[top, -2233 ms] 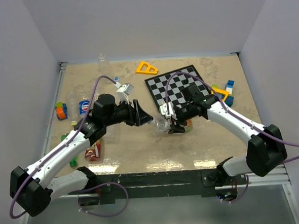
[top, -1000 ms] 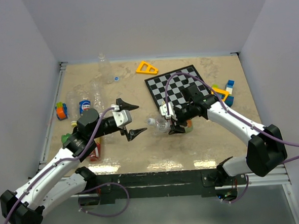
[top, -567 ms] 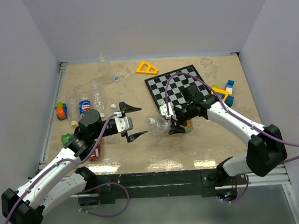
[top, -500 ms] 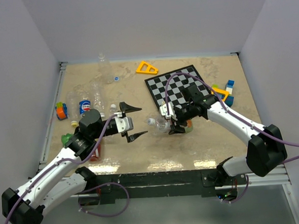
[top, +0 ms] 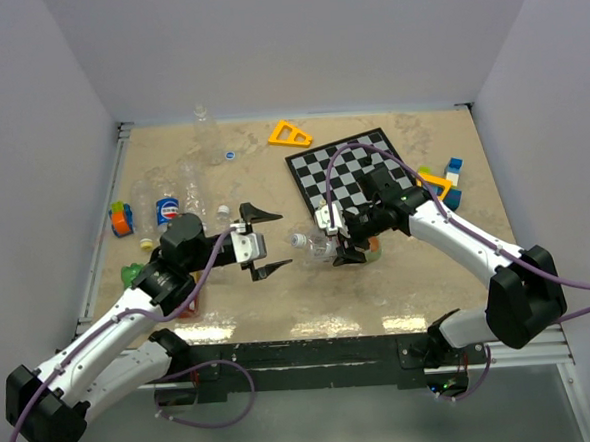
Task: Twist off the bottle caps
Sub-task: Unscrew the bottle cap from the plastic bottle.
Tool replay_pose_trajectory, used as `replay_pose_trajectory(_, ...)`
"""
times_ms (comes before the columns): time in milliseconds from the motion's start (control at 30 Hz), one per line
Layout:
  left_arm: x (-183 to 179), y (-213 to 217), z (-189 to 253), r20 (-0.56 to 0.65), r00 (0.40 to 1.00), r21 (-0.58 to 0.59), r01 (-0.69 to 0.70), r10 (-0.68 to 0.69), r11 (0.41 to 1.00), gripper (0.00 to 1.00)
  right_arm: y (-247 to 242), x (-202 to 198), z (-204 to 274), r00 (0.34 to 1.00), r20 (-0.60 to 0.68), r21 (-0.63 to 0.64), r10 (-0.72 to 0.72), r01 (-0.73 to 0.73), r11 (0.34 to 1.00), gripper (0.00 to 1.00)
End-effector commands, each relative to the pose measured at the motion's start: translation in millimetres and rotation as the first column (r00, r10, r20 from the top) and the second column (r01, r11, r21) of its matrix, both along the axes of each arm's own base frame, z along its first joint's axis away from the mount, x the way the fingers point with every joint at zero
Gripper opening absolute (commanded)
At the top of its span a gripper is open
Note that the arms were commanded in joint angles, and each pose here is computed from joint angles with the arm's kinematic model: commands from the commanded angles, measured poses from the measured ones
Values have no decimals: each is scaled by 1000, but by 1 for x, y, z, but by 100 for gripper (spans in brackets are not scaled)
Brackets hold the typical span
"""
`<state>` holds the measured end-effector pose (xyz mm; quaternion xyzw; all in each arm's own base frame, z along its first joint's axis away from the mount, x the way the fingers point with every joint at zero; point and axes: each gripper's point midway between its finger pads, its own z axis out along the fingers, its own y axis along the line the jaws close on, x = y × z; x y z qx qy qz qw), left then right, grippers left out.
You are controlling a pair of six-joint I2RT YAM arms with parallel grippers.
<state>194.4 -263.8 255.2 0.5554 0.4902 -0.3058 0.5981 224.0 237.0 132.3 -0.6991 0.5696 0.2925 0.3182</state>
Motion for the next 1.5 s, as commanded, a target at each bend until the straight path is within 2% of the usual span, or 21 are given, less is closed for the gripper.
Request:
replay_pose_trajectory(0,0,-3,6,55,998,-2,31,-31,1000,96,6,-3,8,999,9,33,31,-31,999,9)
replay_pose_trajectory(400,0,-4,3,54,998,4,39,-39,999,95,6,-3,7,999,8,33,32,-33,999,9)
replay_pose_trajectory(600,-2,-10,1,34,996,9,77,-77,997,91,6,-3,8,999,12,35,32,-33,999,9)
replay_pose_trajectory(900,4,-23,-3,-38,993,-4,109,-109,994,75,6,-3,8,999,11,35,32,-33,999,9)
replay_pose_trajectory(1467,0,-32,-3,-86,983,-36,162,-165,986,56,6,-3,7,999,10,33,32,-32,999,9)
